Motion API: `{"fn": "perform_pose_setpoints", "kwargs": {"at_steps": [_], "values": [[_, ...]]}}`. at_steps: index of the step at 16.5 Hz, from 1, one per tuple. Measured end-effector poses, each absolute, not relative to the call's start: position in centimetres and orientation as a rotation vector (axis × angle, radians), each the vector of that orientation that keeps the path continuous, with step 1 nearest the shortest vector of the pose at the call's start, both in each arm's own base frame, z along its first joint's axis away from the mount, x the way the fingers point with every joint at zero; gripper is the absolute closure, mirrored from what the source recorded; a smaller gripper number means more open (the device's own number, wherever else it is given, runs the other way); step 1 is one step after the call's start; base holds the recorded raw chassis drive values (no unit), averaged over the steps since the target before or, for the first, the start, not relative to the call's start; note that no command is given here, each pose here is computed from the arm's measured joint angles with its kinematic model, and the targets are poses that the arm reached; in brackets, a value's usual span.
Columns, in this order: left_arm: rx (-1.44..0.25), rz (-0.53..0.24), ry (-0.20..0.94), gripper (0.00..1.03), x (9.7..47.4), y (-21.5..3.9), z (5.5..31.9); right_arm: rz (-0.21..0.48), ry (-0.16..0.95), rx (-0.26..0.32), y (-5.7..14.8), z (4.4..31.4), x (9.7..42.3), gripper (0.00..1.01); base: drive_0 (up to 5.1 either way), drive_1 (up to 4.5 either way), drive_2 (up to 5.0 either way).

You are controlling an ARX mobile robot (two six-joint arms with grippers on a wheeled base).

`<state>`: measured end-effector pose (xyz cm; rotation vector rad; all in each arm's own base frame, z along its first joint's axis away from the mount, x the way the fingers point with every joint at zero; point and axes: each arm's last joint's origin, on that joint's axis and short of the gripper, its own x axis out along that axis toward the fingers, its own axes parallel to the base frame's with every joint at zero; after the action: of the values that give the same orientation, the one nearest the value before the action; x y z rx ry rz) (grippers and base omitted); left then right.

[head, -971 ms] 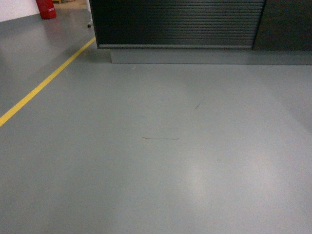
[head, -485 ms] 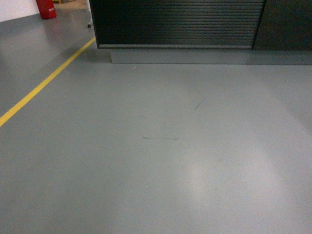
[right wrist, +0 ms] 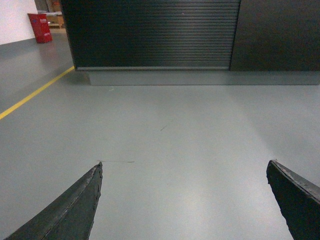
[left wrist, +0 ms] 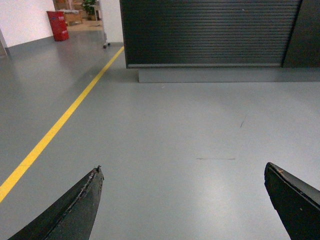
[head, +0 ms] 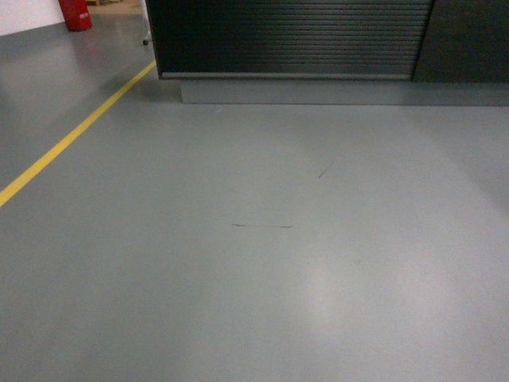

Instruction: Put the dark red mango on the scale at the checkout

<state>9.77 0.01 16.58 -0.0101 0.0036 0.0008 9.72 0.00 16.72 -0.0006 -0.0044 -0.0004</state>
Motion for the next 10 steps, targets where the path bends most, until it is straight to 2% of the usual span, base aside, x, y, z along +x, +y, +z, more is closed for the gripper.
{"fn": "perform_pose_setpoints", "kwargs": {"at_steps": [10], "values": [[-0.010,0.001,0.004,0.05,9.77,0.01,16.58,0.000,-0.004,-0.001,0.00,16.72,9.72,0.03,0.0,0.00,0.0]]}}
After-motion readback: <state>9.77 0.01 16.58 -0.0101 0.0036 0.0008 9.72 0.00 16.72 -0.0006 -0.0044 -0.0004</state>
